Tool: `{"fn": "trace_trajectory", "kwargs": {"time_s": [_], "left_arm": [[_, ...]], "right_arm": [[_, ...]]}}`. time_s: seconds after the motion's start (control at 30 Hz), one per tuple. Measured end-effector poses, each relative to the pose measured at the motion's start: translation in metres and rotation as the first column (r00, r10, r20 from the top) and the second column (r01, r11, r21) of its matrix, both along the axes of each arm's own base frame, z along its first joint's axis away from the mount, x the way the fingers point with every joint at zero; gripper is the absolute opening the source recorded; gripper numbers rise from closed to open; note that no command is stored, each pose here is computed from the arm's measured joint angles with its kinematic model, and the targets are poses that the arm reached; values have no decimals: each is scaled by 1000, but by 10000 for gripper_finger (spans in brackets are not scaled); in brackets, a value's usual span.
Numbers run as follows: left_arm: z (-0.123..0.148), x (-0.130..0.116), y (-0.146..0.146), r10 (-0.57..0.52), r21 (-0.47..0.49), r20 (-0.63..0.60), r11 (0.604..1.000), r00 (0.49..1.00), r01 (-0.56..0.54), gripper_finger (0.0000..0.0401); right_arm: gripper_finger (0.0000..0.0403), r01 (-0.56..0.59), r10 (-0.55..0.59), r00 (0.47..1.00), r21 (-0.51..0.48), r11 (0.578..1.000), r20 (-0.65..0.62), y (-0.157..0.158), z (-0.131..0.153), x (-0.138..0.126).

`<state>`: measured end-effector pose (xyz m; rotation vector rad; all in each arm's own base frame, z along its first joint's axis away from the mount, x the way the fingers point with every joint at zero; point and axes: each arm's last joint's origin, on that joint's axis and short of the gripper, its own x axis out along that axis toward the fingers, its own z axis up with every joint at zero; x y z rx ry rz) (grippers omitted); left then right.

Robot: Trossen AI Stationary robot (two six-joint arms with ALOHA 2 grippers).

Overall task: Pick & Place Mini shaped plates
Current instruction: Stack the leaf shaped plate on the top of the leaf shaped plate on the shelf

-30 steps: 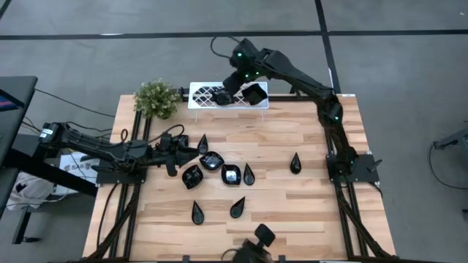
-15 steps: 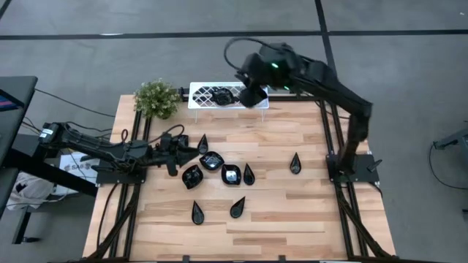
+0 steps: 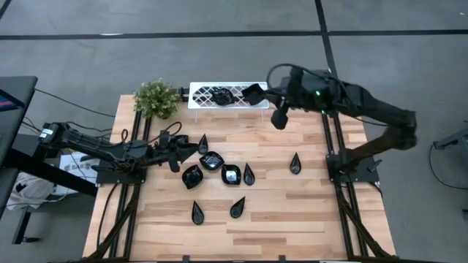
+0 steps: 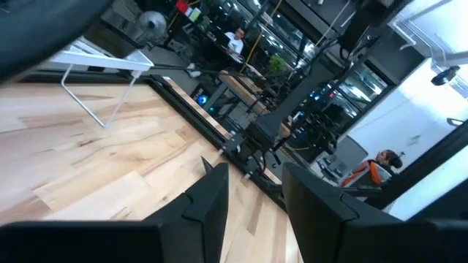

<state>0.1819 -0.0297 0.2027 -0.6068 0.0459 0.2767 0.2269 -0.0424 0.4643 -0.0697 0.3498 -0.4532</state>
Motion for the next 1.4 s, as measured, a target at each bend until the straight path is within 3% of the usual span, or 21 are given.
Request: {"fn": "trace_trajectory", "kwargs": {"time_s": [0.07,0.17,0.33,0.4,0.57,0.9,1.07,1.23,1.4], "left_arm": [[0,0,0,0,0,-1,1000,1000,0,131],[-1,-1,-2,-10,2,-9,1000,1000,10,131],[-13,-5,-4,-21,-28,-36,999,999,20,131],[-18,-7,-3,-18,-57,-40,998,999,16,131],[-23,-9,-3,-18,-114,-41,993,999,13,131],[-20,-8,-7,-141,-141,-11,980,990,138,131],[-20,-8,-9,-183,-147,-13,973,983,179,131],[-19,-8,-9,-209,-121,-11,971,978,206,131],[-16,-8,-10,-234,-17,-9,972,972,234,131]], "right_arm": [[49,-43,43,991,-8,999,125,12,-13,-6],[49,-121,146,949,-105,987,280,30,-28,-15],[49,-141,197,956,-250,958,216,32,-68,-15],[49,-150,192,965,-223,963,179,30,-83,-11],[49,-140,144,972,-35,990,185,32,-103,11],[49,-167,161,968,13,986,193,40,-144,76],[49,-249,245,957,4,969,153,51,-149,97],[49,-275,275,961,20,961,31,59,-158,105],[49,-263,277,949,104,959,-153,67,-183,106]]}}
